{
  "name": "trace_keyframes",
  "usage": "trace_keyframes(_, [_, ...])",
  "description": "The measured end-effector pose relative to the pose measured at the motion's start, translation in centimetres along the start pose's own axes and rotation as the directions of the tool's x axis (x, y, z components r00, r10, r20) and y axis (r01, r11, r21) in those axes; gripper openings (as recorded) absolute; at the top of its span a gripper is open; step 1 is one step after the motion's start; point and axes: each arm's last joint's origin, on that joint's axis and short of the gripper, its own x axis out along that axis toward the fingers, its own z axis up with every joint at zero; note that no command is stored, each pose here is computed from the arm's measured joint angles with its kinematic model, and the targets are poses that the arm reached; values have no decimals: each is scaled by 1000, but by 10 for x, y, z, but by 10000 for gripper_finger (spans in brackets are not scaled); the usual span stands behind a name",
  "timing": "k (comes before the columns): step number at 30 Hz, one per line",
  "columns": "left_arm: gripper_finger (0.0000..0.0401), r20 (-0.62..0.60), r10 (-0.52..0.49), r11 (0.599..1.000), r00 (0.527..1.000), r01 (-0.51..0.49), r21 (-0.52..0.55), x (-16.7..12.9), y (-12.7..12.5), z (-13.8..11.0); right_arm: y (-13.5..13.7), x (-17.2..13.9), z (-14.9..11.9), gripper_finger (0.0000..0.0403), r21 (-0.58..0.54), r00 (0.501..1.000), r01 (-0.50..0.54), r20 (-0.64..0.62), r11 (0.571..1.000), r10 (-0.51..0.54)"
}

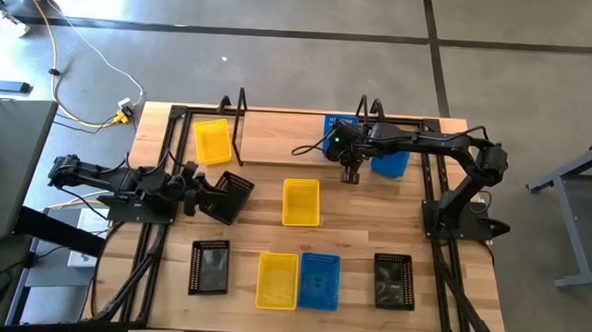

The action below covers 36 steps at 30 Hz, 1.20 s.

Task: Stack baskets on shelf by color
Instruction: Put the middle blue bin on the shelf, then put the top left black bin on the shelf

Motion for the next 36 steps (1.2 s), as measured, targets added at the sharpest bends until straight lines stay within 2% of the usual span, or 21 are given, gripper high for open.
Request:
trace_keyframes(6, [117,0,0,1000,1000,0,18,0,0,0,-1,0,3,14,11,1000,12,26,1000,-12])
trace_keyframes(16, [117,-26,-21,1000,999,21,8,0,-1,-1,-3,-5,5,86,106,1000,10,14,994,-12])
trace_keyframes(20, [117,-26,-22,1000,999,22,9,0,-1,-1,-2,-18,11,94,132,1000,-7,-4,991,8])
trace_keyframes(25, [117,-28,-23,997,999,26,79,0,-1,-1,0,-37,21,94,217,1000,-17,-4,976,18])
trace_keyframes(30, [117,-22,-45,984,999,48,170,-2,-6,4,-1,-59,34,94,405,999,-27,38,914,13])
trace_keyframes(36, [117,14,-89,950,996,81,302,-9,-20,17,-2,-84,47,94,626,995,-79,102,776,19])
